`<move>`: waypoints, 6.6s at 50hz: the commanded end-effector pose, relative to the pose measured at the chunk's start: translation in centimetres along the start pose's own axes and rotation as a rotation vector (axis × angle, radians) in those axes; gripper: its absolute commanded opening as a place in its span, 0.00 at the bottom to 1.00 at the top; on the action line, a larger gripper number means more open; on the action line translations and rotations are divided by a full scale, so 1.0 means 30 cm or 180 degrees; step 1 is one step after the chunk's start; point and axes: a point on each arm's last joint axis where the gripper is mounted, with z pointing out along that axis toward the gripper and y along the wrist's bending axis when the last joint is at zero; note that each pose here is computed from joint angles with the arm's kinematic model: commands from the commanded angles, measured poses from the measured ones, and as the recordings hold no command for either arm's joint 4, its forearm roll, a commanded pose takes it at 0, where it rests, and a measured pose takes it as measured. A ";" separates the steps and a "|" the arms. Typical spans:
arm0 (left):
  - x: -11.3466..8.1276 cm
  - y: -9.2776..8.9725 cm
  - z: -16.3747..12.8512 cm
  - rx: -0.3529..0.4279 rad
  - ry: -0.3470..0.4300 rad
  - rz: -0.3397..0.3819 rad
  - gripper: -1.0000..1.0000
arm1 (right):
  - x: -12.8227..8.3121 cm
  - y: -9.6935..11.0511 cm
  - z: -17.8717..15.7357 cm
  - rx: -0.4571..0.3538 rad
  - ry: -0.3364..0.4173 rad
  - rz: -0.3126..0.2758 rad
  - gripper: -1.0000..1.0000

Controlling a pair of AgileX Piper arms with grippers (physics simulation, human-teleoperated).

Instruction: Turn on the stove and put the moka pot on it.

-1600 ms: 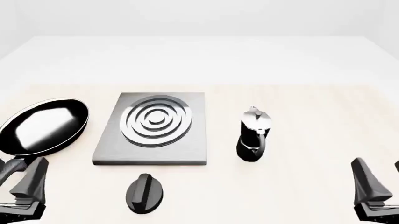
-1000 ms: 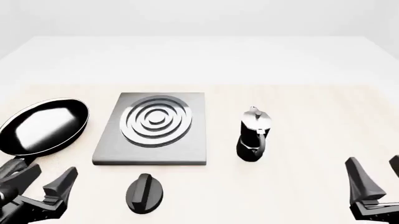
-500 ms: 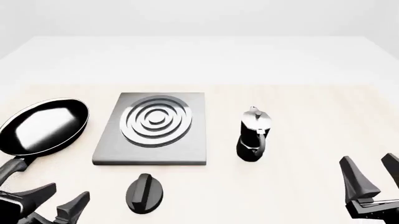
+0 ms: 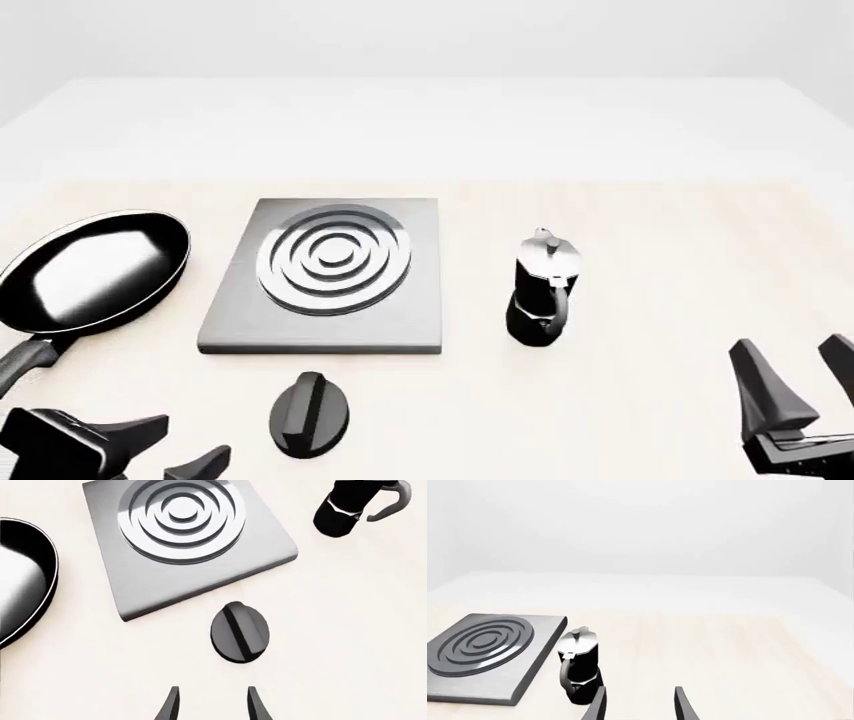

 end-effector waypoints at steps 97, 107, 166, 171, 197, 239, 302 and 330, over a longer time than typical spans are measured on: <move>0.009 -0.119 0.290 0.0594 0.0252 0.0655 1.00 | -0.007 0.001 -0.023 -0.0019 -0.0146 0.0077 1.00; 0.014 -0.129 0.299 0.0638 0.0263 0.0669 1.00 | -0.010 0.001 -0.023 -0.0023 -0.0164 0.0077 1.00; -0.075 -0.171 0.235 0.0829 0.0107 0.0668 1.00 | -0.007 0.003 -0.023 -0.0056 -0.0153 0.0150 1.00; -0.075 -0.150 0.195 0.0783 0.0088 0.0640 1.00 | -0.007 0.003 -0.023 -0.0055 -0.0149 0.0138 1.00; -0.322 -0.018 -0.343 0.0017 -0.1340 0.0443 1.00 | -0.036 0.008 -0.025 -0.0133 -0.0148 0.0065 1.00; -0.256 -0.006 -0.430 -0.0362 -0.2073 -0.0016 1.00 | -0.061 0.072 0.105 -0.0705 0.0384 0.0095 1.00; -0.235 -0.002 -0.398 -0.0375 -0.1937 -0.0099 1.00 | 0.236 0.229 0.374 -0.1126 0.0951 0.0183 1.00; -0.232 -0.002 -0.394 -0.0323 -0.1908 -0.0111 1.00 | 0.292 0.261 0.422 -0.1185 0.1003 0.0111 1.00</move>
